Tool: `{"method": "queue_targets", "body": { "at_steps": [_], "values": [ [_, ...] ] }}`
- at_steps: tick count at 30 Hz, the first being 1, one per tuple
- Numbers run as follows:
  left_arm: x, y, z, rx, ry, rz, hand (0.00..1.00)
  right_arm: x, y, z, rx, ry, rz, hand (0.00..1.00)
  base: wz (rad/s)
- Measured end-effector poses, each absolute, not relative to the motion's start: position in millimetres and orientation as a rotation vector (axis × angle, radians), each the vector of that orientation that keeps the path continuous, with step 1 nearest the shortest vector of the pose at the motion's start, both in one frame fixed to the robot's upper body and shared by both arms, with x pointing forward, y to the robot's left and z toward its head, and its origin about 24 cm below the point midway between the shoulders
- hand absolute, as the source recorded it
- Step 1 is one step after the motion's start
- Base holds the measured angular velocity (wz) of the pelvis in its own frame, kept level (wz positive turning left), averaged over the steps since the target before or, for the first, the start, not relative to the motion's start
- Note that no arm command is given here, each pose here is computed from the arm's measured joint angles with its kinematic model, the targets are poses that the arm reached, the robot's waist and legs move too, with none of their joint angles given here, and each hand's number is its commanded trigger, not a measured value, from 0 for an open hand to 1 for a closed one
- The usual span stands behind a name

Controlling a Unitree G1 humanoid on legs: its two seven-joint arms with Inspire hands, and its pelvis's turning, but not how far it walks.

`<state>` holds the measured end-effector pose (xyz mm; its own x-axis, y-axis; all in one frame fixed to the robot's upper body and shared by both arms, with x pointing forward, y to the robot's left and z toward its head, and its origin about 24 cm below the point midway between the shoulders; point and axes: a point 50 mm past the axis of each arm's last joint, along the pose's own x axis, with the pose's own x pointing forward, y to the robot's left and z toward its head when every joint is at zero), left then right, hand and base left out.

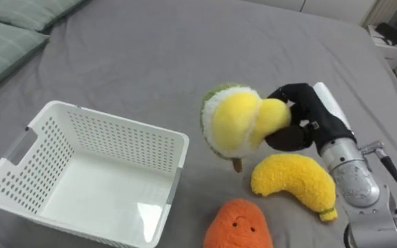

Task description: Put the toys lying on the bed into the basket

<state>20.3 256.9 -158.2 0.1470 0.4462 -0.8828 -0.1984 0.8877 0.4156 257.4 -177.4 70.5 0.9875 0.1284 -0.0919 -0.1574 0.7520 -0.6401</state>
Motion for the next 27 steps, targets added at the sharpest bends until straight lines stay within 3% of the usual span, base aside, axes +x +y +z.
{"method": "queue_targets", "body": {
  "at_steps": [13,21,23,24,25,27],
  "values": [
    [36,252,-159,0.237,1.322,0.426,0.00,262,-128,68,-0.725,0.028,0.376,1.00,0.09],
    [44,251,-158,0.257,1.311,0.404,0.00,259,-114,59,-0.714,0.070,0.441,1.00,0.07],
    [47,250,-158,0.266,1.305,0.392,0.00,258,-112,57,-0.714,0.080,0.450,0.85,0.03],
    [49,250,-158,0.269,1.300,0.387,0.00,258,-111,56,-0.710,0.082,0.452,0.53,0.06],
    [50,249,-158,0.269,1.298,0.385,0.00,258,-110,56,-0.706,0.082,0.453,0.05,0.09],
    [54,249,-158,0.275,1.290,0.374,0.00,258,-107,57,-0.693,0.076,0.456,0.00,0.06]
  ]
}}
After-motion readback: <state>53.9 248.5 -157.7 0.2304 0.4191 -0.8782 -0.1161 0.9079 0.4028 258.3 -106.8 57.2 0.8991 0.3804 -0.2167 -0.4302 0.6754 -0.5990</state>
